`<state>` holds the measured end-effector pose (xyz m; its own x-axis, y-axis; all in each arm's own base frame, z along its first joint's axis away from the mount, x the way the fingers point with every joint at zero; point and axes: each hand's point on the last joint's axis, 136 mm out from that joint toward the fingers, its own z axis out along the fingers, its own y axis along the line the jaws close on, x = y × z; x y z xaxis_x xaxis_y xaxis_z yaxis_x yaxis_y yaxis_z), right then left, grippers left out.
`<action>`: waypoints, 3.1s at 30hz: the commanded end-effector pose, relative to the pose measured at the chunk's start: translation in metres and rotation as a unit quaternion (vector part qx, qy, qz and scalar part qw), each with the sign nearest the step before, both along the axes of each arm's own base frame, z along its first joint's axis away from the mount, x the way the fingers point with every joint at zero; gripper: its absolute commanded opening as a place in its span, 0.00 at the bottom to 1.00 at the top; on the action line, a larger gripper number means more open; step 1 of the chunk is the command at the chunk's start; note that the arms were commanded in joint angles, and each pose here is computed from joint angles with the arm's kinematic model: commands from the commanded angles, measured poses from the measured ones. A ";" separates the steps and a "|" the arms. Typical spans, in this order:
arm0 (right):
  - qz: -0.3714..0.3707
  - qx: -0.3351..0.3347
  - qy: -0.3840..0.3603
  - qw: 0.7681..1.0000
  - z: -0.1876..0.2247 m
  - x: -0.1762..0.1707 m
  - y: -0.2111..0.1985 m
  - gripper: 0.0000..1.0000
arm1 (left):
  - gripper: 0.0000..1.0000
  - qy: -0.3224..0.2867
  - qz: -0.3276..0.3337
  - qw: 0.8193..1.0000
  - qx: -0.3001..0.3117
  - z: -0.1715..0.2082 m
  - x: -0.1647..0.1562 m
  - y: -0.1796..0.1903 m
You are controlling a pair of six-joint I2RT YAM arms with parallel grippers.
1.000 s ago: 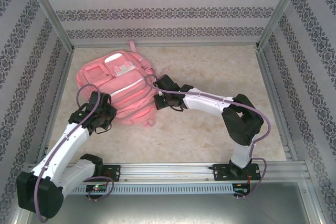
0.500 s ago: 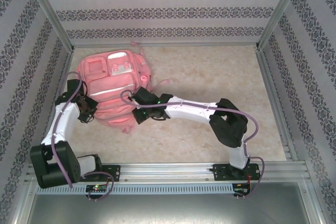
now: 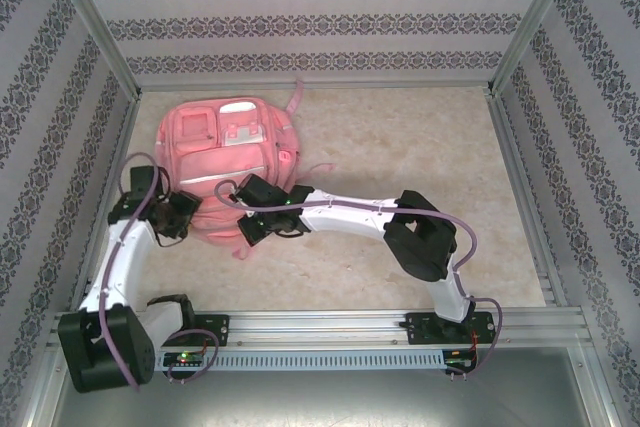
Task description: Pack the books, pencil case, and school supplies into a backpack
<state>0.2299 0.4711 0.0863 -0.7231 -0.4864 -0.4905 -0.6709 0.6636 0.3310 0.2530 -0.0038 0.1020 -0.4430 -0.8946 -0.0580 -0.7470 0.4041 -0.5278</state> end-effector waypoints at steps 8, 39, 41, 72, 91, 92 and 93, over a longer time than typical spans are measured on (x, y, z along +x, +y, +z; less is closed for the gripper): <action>0.005 0.023 0.014 1.000 0.011 -0.005 0.000 0.00 | 0.53 -0.010 0.006 0.998 -0.055 0.013 -0.001 -0.052; -0.034 0.016 -0.002 0.999 0.011 0.006 -0.040 0.00 | 0.52 0.010 0.036 0.998 -0.045 -0.009 -0.003 -0.106; -0.037 0.017 0.001 0.999 0.010 0.006 -0.041 0.00 | 0.48 0.004 0.045 0.998 -0.031 -0.012 -0.003 -0.100; -0.102 -0.105 -0.109 0.983 -0.013 0.151 -0.127 0.00 | 0.00 0.007 0.014 0.997 0.071 0.030 -0.034 0.001; -0.241 -0.077 -0.073 0.965 -0.018 0.262 -0.168 0.00 | 0.00 -0.044 -0.080 0.995 0.039 0.054 -0.014 -0.020; -0.250 -0.082 -0.075 0.962 -0.016 0.259 -0.173 0.00 | 0.00 -0.055 -0.086 0.994 0.031 0.058 -0.010 -0.024; -0.259 -0.087 -0.079 0.959 -0.011 0.257 -0.180 0.00 | 0.00 -0.069 -0.094 0.993 0.022 0.062 -0.005 -0.030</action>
<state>0.4553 0.3504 0.0607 -0.8055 -0.2927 -0.5152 -0.4456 0.8723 0.2011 0.2320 -0.0301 0.1346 -0.5540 -0.8271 -0.0950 -0.6765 0.5138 -0.5276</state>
